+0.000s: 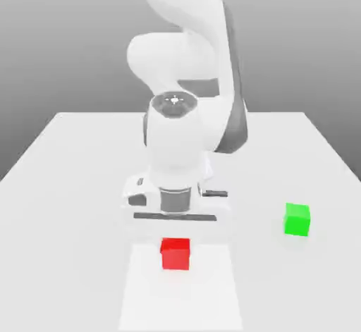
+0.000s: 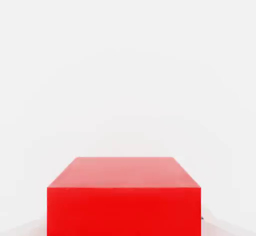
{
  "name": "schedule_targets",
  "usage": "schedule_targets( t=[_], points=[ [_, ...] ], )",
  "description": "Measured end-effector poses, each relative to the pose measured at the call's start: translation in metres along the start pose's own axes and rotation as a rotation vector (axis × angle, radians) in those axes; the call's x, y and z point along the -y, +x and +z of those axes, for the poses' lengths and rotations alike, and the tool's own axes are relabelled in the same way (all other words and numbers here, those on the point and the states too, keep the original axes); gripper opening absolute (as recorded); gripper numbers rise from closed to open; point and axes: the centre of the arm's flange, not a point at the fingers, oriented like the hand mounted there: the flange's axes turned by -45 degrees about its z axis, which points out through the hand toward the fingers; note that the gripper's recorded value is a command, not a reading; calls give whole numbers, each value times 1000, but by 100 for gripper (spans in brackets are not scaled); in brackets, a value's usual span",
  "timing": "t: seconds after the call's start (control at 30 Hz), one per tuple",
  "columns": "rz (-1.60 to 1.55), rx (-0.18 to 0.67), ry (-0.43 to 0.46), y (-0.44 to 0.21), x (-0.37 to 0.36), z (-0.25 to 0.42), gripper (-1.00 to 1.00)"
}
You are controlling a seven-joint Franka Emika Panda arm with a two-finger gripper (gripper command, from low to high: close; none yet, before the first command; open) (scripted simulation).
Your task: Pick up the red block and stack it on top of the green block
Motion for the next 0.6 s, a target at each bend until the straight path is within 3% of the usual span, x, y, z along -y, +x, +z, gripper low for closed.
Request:
schedule_targets(
  t=[0.07,0.23,0.43,0.6],
  points=[
    [-19,-1,5,-3,14,-13,-100],
    [-272,0,17,-40,135,-32,-100],
    [-552,1,7,-130,243,-47,-100],
    [-612,-7,-50,-151,259,-29,-100]
  ],
)
